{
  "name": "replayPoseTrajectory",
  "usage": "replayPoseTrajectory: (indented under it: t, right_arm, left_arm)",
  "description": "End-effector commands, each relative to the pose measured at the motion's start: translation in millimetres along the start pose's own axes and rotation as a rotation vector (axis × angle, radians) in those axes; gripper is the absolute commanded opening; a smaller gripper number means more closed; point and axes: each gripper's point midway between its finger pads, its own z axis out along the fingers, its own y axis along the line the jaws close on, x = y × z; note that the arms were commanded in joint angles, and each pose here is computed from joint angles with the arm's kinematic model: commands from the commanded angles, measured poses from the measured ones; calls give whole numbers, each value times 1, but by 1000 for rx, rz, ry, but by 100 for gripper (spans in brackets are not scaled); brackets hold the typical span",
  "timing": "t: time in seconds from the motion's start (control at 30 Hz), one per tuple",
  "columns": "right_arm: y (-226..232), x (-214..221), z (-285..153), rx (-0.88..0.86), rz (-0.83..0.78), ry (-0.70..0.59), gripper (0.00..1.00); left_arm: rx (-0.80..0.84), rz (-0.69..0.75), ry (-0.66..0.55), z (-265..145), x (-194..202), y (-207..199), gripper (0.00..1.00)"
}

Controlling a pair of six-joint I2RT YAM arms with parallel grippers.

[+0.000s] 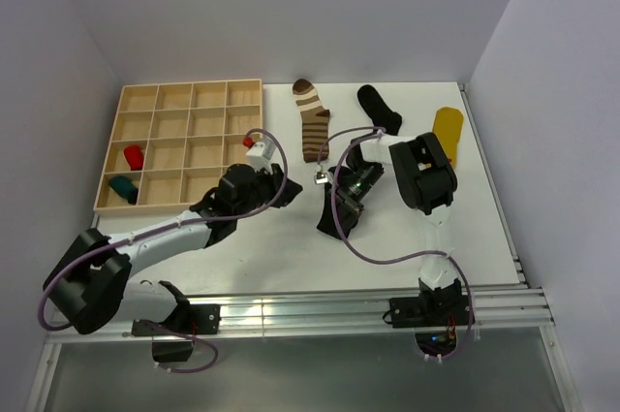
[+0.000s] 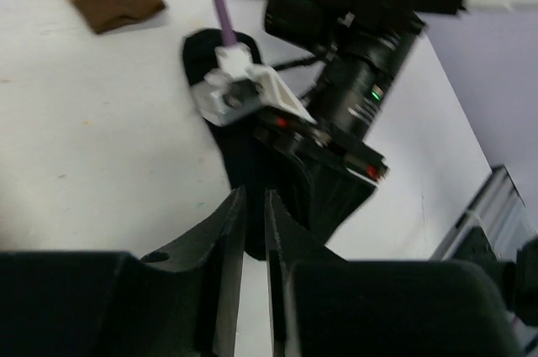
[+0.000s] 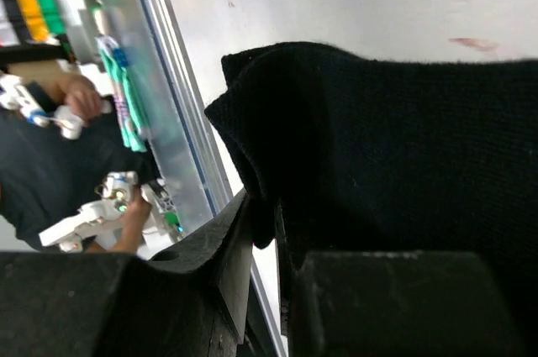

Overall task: Roll the socks
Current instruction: Roll the sock at the center of the board.

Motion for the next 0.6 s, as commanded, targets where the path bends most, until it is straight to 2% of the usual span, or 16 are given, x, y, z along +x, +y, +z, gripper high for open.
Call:
replayPoseTrajectory:
  t: [0.0, 0.2, 0.43, 0.57]
  right_arm:
    - [18, -5, -12, -114, 32, -46, 21]
    - [9, -2, -14, -119, 75, -51, 21]
    - [4, 1, -15, -146, 124, -46, 21]
    - [0, 4, -16, -147, 139, -45, 21]
  left_arm:
    - [212, 73, -44, 5, -8, -41, 20]
    - [328, 120, 78, 24, 30, -58, 22]
    - [472, 160, 163, 34, 64, -76, 36]
    - [480, 159, 191, 44, 77, -70, 42]
